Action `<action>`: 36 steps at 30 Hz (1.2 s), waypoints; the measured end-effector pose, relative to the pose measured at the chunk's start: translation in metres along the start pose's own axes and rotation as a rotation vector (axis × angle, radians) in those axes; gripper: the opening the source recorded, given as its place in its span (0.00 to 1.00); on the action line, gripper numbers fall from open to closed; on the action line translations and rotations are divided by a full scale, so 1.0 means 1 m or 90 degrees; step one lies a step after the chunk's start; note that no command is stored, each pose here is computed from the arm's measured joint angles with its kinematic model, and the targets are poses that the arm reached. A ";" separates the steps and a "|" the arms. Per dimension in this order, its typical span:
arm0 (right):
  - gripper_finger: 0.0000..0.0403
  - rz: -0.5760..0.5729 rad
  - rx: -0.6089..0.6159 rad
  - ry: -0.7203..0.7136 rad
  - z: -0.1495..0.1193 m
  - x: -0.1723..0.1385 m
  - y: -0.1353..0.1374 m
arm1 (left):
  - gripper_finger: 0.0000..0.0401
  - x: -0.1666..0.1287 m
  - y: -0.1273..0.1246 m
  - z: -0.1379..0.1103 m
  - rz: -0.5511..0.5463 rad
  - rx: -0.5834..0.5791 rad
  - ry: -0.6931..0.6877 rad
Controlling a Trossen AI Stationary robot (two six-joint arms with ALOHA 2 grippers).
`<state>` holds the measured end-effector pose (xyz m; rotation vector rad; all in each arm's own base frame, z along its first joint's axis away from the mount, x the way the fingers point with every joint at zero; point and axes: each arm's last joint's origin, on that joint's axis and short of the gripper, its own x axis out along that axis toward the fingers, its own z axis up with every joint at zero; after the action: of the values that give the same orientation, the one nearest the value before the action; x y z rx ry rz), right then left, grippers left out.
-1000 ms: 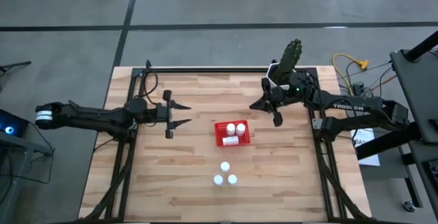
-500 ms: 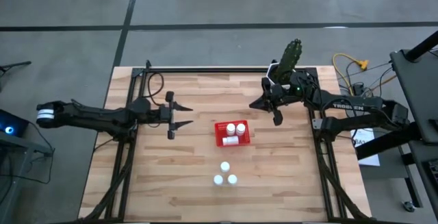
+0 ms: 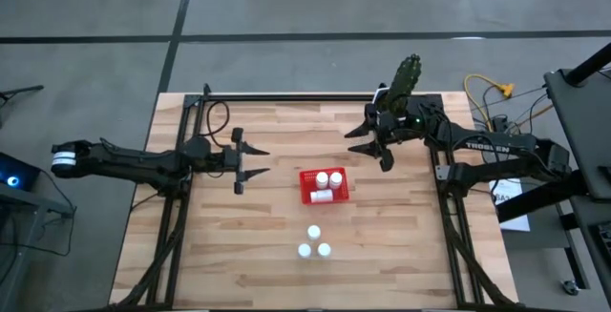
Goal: Pick and place pill bottles into a basket
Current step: Adjust the white pill bottles in the red basket
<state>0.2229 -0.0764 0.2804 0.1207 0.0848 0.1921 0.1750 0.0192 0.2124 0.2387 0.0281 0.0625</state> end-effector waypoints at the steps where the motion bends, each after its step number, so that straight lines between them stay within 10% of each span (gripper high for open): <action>1: 0.47 -0.005 0.008 -0.001 0.000 0.000 0.000 | 0.48 0.000 0.000 0.000 0.000 0.000 0.000; 16: 0.74 -0.012 0.082 -0.003 0.000 0.001 0.001 | 0.48 0.000 0.000 0.000 -0.001 -0.001 0.002; 36: 0.73 -0.068 0.004 0.188 0.030 0.013 0.017 | 0.48 0.000 -0.001 -0.002 -0.004 -0.002 0.015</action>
<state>0.2353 -0.0608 0.3117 0.0931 0.3856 0.1012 0.1753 0.0191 0.2102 0.2351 0.0523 0.0592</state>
